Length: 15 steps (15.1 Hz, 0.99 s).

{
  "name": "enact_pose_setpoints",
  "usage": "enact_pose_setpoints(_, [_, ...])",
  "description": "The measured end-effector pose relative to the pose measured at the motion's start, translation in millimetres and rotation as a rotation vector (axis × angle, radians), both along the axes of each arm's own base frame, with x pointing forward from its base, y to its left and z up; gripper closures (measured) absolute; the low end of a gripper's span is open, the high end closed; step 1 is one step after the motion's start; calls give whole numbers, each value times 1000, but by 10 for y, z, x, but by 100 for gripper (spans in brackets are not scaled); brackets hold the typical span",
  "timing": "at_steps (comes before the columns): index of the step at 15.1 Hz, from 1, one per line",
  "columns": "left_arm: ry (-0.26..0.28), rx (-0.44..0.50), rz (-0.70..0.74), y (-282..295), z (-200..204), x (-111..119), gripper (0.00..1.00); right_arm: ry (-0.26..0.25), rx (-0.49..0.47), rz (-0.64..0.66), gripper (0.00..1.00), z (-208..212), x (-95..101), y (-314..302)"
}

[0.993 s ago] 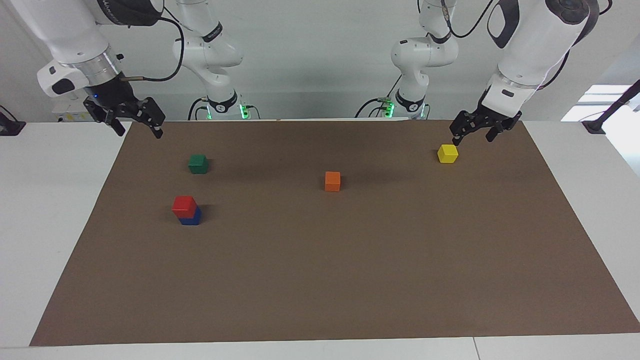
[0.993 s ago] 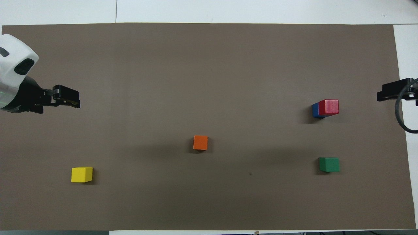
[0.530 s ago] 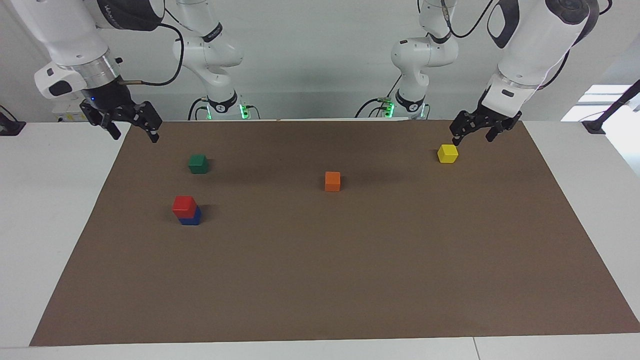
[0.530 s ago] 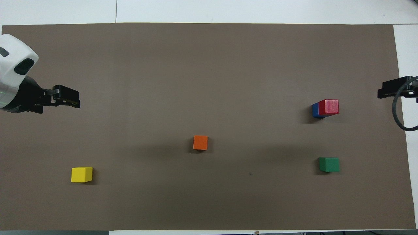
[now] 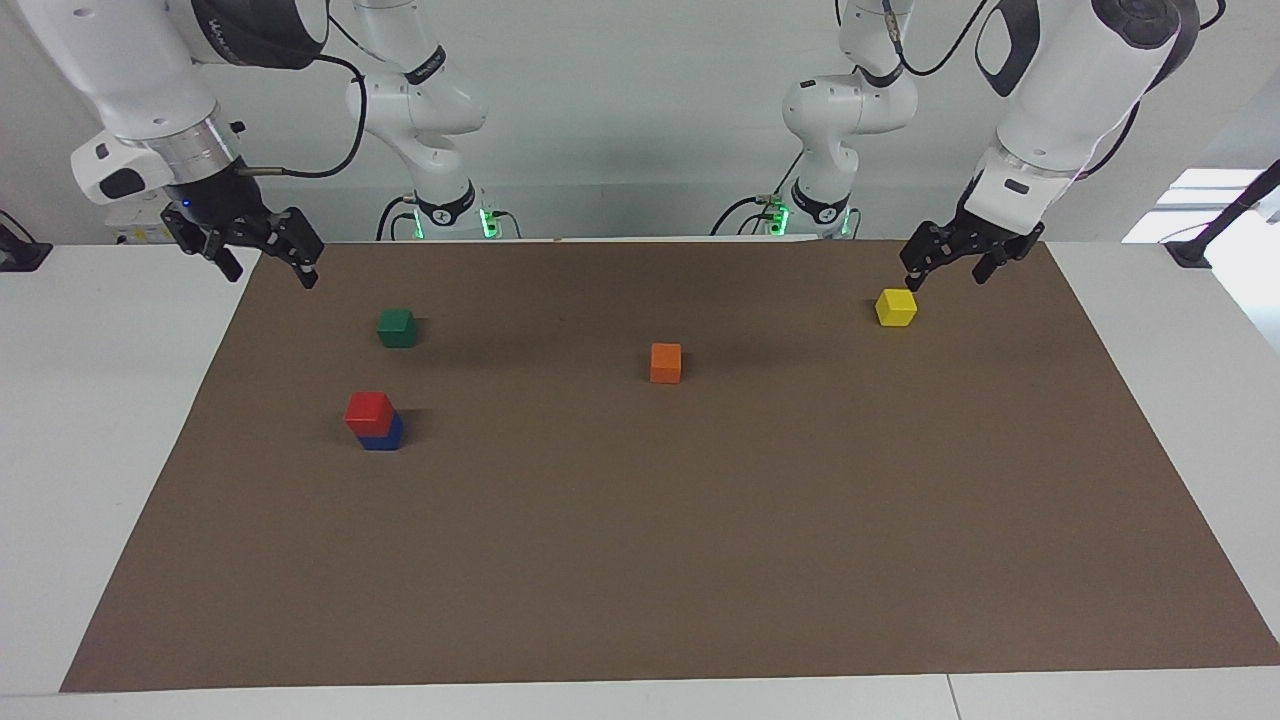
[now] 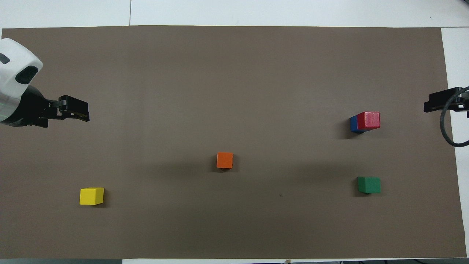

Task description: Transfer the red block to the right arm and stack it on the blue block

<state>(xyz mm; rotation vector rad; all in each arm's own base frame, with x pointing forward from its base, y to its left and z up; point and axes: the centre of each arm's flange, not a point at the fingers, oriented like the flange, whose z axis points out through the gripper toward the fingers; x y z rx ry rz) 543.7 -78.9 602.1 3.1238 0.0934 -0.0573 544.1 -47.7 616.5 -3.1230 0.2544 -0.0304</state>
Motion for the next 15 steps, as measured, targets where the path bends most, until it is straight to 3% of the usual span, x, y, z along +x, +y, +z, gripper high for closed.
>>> enact_pose_setpoints(15, [0,0,0,0,0,0,0,27,2,42,0,-96,-37,-38])
